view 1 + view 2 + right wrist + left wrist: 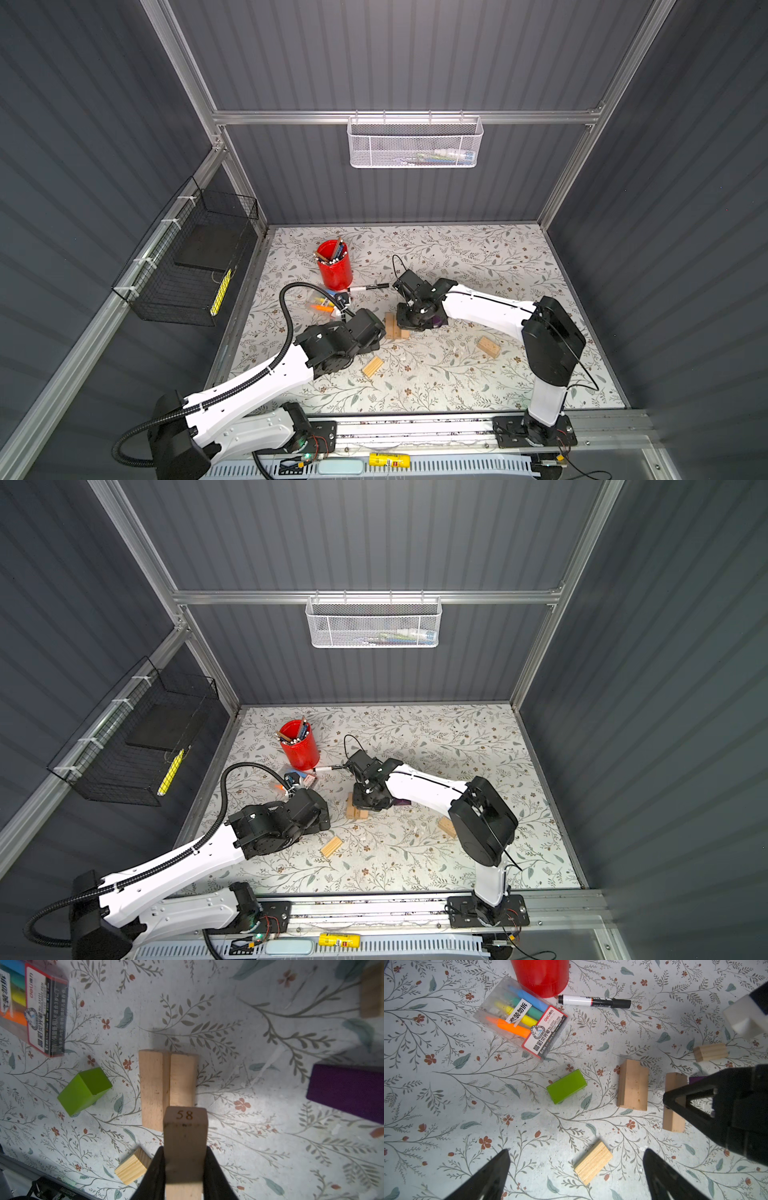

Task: Build the wood block tower
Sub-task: 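Carry the block upright with right gripper toward the standing blocks, then lower block 58 upright against the standing blocks with the right gripper, then press block 58 against the group and open the right gripper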

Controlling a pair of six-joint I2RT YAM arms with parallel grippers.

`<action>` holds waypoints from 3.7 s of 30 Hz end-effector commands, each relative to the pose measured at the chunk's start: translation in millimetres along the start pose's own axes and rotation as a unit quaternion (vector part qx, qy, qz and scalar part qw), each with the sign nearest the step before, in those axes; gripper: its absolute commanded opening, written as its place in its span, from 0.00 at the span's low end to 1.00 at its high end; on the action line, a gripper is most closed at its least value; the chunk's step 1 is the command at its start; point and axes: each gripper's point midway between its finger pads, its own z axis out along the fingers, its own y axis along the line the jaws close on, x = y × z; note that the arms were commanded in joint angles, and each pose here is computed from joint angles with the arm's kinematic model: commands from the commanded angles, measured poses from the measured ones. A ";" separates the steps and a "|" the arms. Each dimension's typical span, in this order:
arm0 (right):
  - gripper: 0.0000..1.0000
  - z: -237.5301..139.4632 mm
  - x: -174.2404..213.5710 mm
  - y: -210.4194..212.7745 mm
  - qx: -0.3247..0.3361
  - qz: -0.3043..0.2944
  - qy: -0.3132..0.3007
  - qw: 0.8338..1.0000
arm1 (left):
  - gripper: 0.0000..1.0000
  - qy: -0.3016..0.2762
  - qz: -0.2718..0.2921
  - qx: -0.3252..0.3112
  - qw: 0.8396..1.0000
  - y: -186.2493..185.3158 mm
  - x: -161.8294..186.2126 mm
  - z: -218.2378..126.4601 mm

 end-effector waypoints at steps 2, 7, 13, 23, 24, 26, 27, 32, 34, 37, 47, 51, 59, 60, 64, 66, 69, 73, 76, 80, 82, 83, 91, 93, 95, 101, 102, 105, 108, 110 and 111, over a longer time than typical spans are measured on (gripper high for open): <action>0.19 9.5 -4.9 0.7 0.021 -0.005 0.000 1.000 | 1.00 -0.005 -0.006 -0.021 1.000 13.4 0.8 -0.6; 0.19 20.1 -6.7 1.3 0.029 -0.003 0.006 1.000 | 1.00 -0.004 -0.010 -0.027 1.000 17.5 2.6 -0.5; 0.18 28.9 -8.3 -0.6 0.040 -0.001 0.008 0.999 | 1.00 -0.004 -0.012 -0.027 1.000 19.4 4.1 0.0; 0.19 37.6 -9.1 -2.4 0.049 0.004 0.011 0.999 | 1.00 -0.002 -0.009 -0.029 1.000 18.6 4.3 0.4; 0.19 37.9 -9.4 -1.9 0.048 0.005 0.010 0.999 | 1.00 -0.002 -0.009 -0.029 1.000 18.8 4.1 0.4; 0.19 39.1 -9.3 -1.3 0.046 0.006 0.011 0.999 | 1.00 -0.002 -0.011 -0.029 1.000 18.7 3.9 0.8; 0.19 39.7 -9.0 -1.9 0.047 0.006 0.012 0.999 | 1.00 -0.002 -0.010 -0.028 1.000 18.0 3.8 0.8; 0.21 43.2 -8.1 -3.8 0.050 0.007 0.012 0.999 | 1.00 -0.002 -0.010 -0.028 1.000 17.7 3.5 1.3; 0.23 44.1 -7.7 -3.0 0.049 0.008 0.014 0.999 | 1.00 -0.002 -0.008 -0.026 1.000 16.3 3.3 1.1; 0.26 43.6 -8.5 -3.3 0.050 0.008 0.012 0.999 | 1.00 -0.001 -0.006 -0.028 1.000 16.2 2.9 1.6; 0.32 34.7 -10.5 -0.4 0.043 0.011 0.006 0.999 | 1.00 0.001 -0.003 -0.027 1.000 13.7 2.1 2.4; 0.33 31.4 -10.9 -0.1 0.042 0.011 0.003 0.999 | 1.00 0.001 -0.004 -0.025 1.000 12.6 1.6 1.8; 0.34 26.6 -10.7 2.2 0.033 0.016 0.003 0.999 | 1.00 0.003 -0.002 -0.024 1.000 11.8 1.8 1.7; 0.34 25.2 -10.7 2.3 0.031 0.017 0.002 0.999 | 1.00 0.003 -0.002 -0.023 1.000 11.5 1.5 1.5; 0.35 17.9 -11.8 2.0 0.027 0.018 -0.005 0.999 | 1.00 0.004 -0.001 -0.023 1.000 11.2 2.0 2.0; 0.35 14.6 -11.3 1.4 0.025 0.019 -0.006 0.999 | 1.00 0.004 0.000 -0.023 1.000 10.9 2.2 2.2; 0.35 10.0 -10.6 -0.1 0.021 0.021 -0.007 1.000 | 1.00 0.004 -0.001 -0.022 1.000 10.4 2.2 2.2; 0.36 2.7 -4.6 -5.6 0.009 0.022 -0.007 1.000 | 1.00 0.008 0.003 -0.016 1.000 7.9 2.5 1.9; 0.38 -1.3 3.1 -3.3 -0.036 0.029 -0.004 0.999 | 1.00 0.011 0.010 -0.008 1.000 4.1 4.0 3.5; 0.38 1.8 8.9 -1.4 -0.083 0.046 0.005 0.996 | 1.00 0.016 0.014 0.005 1.000 -4.7 4.4 6.4; 0.38 4.3 6.9 0.0 -0.102 0.050 -0.001 0.994 | 1.00 0.019 0.017 0.007 1.000 -7.5 5.2 8.6; 0.38 5.6 6.1 0.9 -0.113 0.054 0.000 0.992 | 1.00 0.021 0.019 0.008 1.000 -8.9 6.1 9.5; 0.37 18.9 0.0 -4.1 -0.139 0.076 0.008 0.987 | 1.00 0.029 0.030 0.023 0.999 -20.5 7.0 14.1; 0.36 22.0 -0.5 -6.7 -0.137 0.079 0.010 0.987 | 1.00 0.030 0.032 0.025 0.999 -22.2 6.6 14.5; 0.34 23.5 -1.3 -8.1 -0.137 0.081 0.010 0.987 | 1.00 0.031 0.035 0.023 0.999 -22.8 6.7 15.4; 0.33 29.0 -0.3 -14.2 -0.130 0.089 0.014 0.987 | 1.00 0.035 0.039 0.022 0.998 -25.3 7.2 17.1; 0.33 30.1 -0.2 -15.7 -0.127 0.090 0.015 0.988 | 1.00 0.035 0.040 0.023 0.998 -26.0 6.9 17.0; 0.33 31.8 -0.8 -16.2 -0.129 0.091 0.014 0.987 | 1.00 0.036 0.041 0.022 0.998 -25.5 7.5 17.0; 0.31 33.5 -0.9 -15.4 -0.131 0.092 0.016 0.987 | 1.00 0.037 0.042 0.020 0.998 -24.3 8.8 17.7; 0.30 34.0 -1.2 -16.2 -0.131 0.093 0.016 0.987 | 1.00 0.037 0.041 0.019 0.998 -23.8 8.6 17.5; 0.29 33.2 -2.2 -15.3 -0.133 0.092 0.014 0.987 | 1.00 0.037 0.040 0.019 0.998 -23.4 8.5 17.2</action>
